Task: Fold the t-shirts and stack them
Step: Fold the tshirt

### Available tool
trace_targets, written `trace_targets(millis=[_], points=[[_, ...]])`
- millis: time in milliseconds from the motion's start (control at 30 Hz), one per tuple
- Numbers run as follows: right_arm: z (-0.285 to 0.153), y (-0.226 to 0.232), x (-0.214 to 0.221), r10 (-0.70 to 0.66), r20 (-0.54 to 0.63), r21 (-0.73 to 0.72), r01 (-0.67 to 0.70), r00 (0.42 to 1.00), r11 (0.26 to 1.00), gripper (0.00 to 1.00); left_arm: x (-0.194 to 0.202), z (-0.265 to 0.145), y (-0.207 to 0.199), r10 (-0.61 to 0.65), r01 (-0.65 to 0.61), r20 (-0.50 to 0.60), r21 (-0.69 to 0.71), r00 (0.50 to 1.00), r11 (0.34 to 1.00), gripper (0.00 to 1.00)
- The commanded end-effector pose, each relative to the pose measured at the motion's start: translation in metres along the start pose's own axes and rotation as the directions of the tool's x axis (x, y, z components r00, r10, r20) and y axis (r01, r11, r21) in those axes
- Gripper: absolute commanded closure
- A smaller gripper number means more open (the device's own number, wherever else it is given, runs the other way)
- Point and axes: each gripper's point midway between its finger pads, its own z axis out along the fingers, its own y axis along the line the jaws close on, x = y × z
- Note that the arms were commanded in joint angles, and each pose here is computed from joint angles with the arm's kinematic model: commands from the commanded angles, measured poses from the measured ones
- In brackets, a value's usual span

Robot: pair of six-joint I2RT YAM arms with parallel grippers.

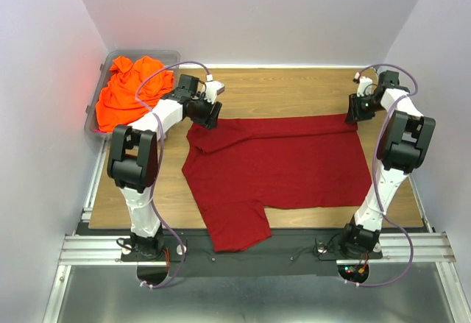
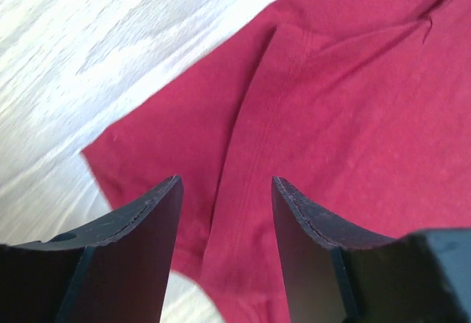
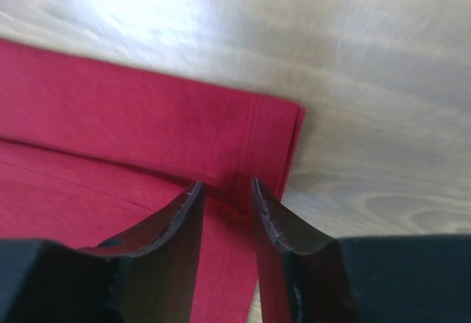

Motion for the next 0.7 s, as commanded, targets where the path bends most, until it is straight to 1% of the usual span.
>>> trace_targets(millis=[0, 67, 233, 467, 667], points=[[-0.001, -0.004, 0.020, -0.016, -0.056, 0.020, 0.017, 0.998, 1.000, 0.64, -0.037, -0.001, -0.005, -0.002, -0.003, 0.088, 0.054, 0.996, 0.999, 0.36], [-0.002, -0.004, 0.025, -0.032, -0.069, 0.028, 0.034, 0.997, 0.999, 0.65, -0.039, 0.006, -0.006, -0.006, 0.000, 0.086, 0.069, 0.996, 0.998, 0.36], [-0.010, -0.004, 0.034, -0.073, -0.092, 0.048, 0.078, 0.993, 0.996, 0.66, -0.042, 0.024, -0.017, -0.005, -0.004, 0.078, 0.117, 0.997, 0.993, 0.36], [-0.012, -0.006, 0.033, -0.078, -0.095, 0.061, 0.084, 0.992, 0.995, 0.65, -0.047, 0.044, -0.035, 0.007, -0.020, 0.080, 0.168, 0.997, 0.985, 0.36], [-0.017, -0.007, 0.029, -0.086, -0.087, 0.071, 0.092, 0.992, 0.993, 0.65, -0.050, 0.061, -0.042, 0.013, -0.026, 0.076, 0.176, 0.997, 0.984, 0.36]])
